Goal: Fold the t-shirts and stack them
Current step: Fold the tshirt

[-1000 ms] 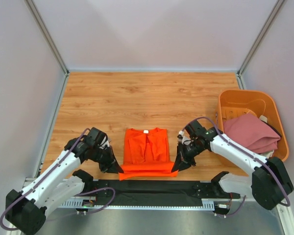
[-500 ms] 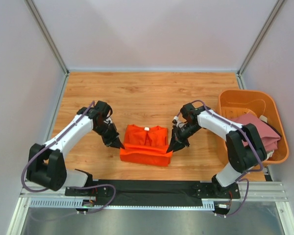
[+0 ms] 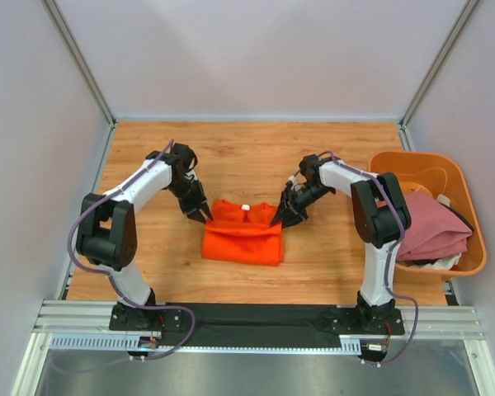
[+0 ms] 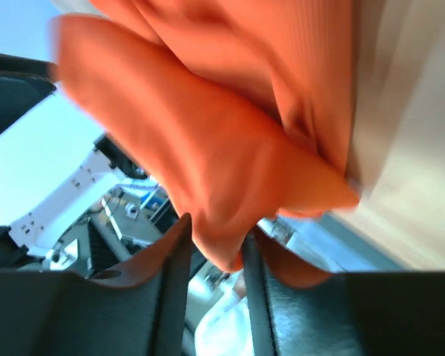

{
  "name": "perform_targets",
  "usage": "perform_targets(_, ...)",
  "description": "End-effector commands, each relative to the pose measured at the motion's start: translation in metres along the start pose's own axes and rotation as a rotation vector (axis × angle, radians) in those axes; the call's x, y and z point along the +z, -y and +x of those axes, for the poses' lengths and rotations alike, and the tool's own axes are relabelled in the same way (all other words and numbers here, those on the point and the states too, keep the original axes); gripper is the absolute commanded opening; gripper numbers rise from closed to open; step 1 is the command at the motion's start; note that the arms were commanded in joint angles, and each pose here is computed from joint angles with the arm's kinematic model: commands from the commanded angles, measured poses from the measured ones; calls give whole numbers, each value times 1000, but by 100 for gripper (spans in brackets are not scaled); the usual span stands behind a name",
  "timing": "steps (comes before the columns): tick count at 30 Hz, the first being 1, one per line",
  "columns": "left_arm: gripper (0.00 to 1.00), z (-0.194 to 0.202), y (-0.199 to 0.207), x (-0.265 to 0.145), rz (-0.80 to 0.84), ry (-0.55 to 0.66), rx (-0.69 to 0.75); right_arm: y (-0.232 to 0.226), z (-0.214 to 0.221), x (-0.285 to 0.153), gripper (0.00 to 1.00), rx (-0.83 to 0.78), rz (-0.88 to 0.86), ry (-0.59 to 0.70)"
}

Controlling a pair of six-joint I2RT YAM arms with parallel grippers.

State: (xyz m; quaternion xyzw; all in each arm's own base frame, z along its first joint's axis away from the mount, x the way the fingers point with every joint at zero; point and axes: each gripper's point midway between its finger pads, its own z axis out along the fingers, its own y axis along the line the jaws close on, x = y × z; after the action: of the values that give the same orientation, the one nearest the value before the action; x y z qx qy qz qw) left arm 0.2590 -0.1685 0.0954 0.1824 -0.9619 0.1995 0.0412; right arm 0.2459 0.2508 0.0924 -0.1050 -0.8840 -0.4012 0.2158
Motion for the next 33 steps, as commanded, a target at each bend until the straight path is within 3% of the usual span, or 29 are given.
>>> perform_targets(1,46,-75,28,-7,39,231,202,-24,-69,-24,36,-92,-43,164)
perform_targets(3,56,-100,36,-16,38,311,215,-30,-93,-38,41,-112,-39,228)
perform_targets(5,92,-107,53,-32,134,321,252,-35,-98,-53,50,-148,-56,267)
perform_targets(6,99,-111,55,-41,115,356,275,-33,-102,-59,58,-162,-23,303)
perform_targets(10,99,-107,55,-85,99,492,337,-38,-96,-77,62,-219,43,376)
perform_targets(16,90,-71,47,-84,215,546,499,-20,-72,-81,68,-426,205,489)
perform_targets(17,85,-66,49,-81,243,535,522,-16,-71,-78,68,-447,221,495)
perform_targets(18,69,-66,44,-71,247,529,523,-9,-76,-78,65,-468,263,540)
perform_targets(20,62,-65,43,-60,267,516,524,-6,-80,-72,61,-509,308,556)
perform_targets(24,66,-71,36,-36,211,474,532,-7,-88,-54,47,-542,302,544)
perform_targets(29,70,-78,33,-10,172,386,528,-5,-99,-40,49,-518,310,523)
perform_targets(33,61,-81,41,0,198,368,529,-7,-107,-33,49,-492,293,507)
